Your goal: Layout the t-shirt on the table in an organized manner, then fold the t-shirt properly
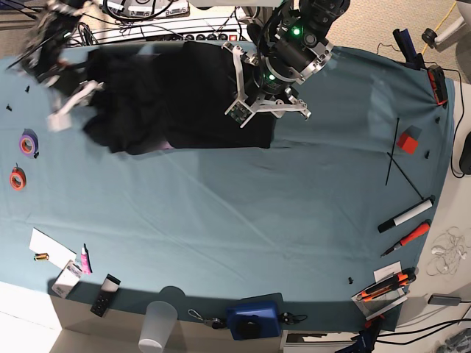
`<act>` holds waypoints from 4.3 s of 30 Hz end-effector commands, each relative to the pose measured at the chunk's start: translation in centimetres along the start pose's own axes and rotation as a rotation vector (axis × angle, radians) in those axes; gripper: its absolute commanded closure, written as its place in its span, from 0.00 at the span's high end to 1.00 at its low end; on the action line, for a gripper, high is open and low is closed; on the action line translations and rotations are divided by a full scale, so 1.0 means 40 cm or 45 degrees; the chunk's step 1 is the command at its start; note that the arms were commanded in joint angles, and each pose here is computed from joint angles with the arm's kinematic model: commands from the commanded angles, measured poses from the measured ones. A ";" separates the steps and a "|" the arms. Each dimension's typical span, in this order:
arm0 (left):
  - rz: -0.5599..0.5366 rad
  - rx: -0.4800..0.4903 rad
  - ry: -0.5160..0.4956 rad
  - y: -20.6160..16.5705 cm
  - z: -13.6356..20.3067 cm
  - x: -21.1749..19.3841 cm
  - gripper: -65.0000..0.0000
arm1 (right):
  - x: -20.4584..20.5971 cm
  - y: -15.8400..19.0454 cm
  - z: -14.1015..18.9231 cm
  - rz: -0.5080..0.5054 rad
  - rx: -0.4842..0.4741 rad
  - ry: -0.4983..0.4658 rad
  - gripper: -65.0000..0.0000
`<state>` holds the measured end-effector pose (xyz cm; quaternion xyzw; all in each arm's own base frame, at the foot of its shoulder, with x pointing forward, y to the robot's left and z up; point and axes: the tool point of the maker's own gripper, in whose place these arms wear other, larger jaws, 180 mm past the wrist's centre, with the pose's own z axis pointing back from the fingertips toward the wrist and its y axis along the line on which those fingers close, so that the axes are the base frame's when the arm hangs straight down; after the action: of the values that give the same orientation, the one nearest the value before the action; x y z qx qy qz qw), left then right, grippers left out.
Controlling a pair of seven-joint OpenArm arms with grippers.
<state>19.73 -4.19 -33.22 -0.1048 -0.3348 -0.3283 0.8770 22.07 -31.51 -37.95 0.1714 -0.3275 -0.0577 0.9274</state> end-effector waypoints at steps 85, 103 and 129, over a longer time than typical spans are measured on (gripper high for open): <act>0.553 -0.013 -0.244 0.257 0.080 -0.022 0.43 | 0.000 0.376 -0.011 0.556 0.289 0.126 0.19; 0.421 -0.396 -0.470 0.123 0.113 0.087 0.43 | 0.139 0.292 0.063 0.557 0.105 -0.185 0.19; 0.237 -0.500 -0.533 -0.122 0.059 0.203 0.58 | 0.243 0.104 0.177 0.422 -0.214 -0.339 0.42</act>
<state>19.61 -10.76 -27.58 -0.3552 -0.4098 -0.2823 0.7913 24.42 -31.63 -27.20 0.0318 -0.4386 0.0370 0.8974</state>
